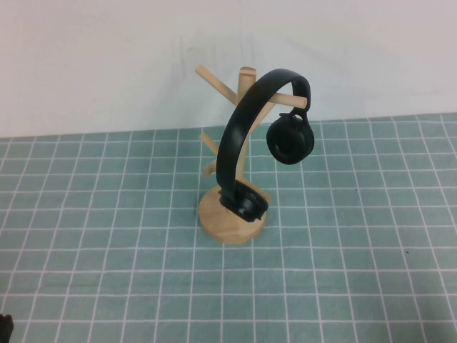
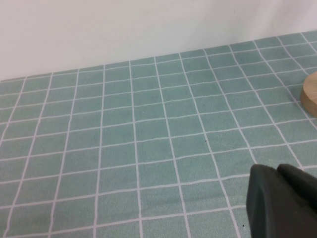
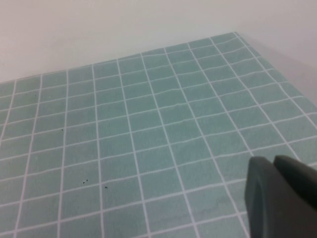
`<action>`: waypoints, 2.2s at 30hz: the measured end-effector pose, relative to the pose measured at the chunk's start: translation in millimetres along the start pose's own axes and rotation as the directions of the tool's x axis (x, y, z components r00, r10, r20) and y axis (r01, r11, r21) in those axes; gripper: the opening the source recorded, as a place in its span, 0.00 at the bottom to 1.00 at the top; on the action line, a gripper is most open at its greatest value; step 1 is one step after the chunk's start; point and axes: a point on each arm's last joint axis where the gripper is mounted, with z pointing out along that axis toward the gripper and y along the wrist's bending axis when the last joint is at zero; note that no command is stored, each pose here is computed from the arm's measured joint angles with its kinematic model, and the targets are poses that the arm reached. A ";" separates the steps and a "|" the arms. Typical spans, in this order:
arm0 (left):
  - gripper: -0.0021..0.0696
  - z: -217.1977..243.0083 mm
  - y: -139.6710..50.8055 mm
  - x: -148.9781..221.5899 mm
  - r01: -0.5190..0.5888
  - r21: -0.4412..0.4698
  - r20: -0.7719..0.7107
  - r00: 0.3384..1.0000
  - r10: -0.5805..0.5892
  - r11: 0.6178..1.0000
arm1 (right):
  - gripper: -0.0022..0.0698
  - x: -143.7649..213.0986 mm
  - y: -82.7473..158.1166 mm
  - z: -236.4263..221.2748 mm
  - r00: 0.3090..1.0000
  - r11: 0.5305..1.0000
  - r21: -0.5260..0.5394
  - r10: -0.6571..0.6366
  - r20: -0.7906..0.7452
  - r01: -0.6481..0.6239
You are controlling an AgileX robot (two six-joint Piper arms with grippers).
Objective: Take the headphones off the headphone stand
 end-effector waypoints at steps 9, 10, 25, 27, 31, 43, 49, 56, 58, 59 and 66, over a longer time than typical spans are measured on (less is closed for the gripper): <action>0.02 0.0 0.1 0.0 -0.001 -0.001 0.000 1.000 0.001 1.000 | 0.02 0.0 0.0 0.0 1.000 1.000 0.000 0.002 0.000 -0.002; 0.02 0.0 0.1 0.0 -0.001 -0.001 0.000 1.000 0.001 1.000 | 0.02 0.0 0.0 0.0 1.000 1.000 0.000 0.002 0.000 -0.002; 0.02 0.0 0.1 0.0 -0.001 -0.001 0.000 1.000 0.001 1.000 | 0.02 -10.3 1.7 -3.6 0.994 1.000 -0.019 -0.001 0.106 0.003; 0.02 0.0 0.1 0.0 -0.001 -0.001 0.000 1.000 0.001 1.000 | 0.02 0.0 0.0 0.0 1.000 1.000 0.000 0.002 0.000 -0.002; 0.02 0.0 0.1 0.0 -0.001 -0.001 0.000 1.000 0.001 1.000 | 0.02 0.0 0.0 0.0 1.000 1.000 0.000 0.002 0.000 -0.002; 0.02 0.0 0.1 0.0 -0.001 -0.001 0.000 1.000 0.001 1.000 | 0.02 0.0 0.0 0.0 1.000 1.000 0.000 0.002 0.000 -0.002; 0.02 0.0 0.1 0.0 -0.001 -0.001 0.000 1.000 0.001 1.000 | 0.02 0.0 0.0 0.0 1.000 1.000 0.000 0.002 0.000 -0.002; 0.02 0.0 0.1 0.0 -0.001 -0.001 0.000 1.000 0.001 1.000 | 0.02 0.0 0.0 0.0 1.000 1.000 0.000 0.002 0.000 -0.002; 0.02 0.0 0.1 0.0 -0.001 -0.001 0.000 1.000 0.001 1.000 | 0.02 0.0 0.0 0.0 1.000 1.000 0.000 0.002 0.000 -0.002; 0.02 0.0 0.1 0.0 -0.001 -0.001 0.000 1.000 0.001 1.000 | 0.02 0.0 0.0 0.0 1.000 1.000 0.000 0.002 0.000 -0.002; 0.02 0.0 0.1 0.0 -0.001 -0.001 0.000 1.000 0.001 1.000 | 0.02 0.0 0.0 0.0 1.000 1.000 0.000 0.002 0.000 -0.002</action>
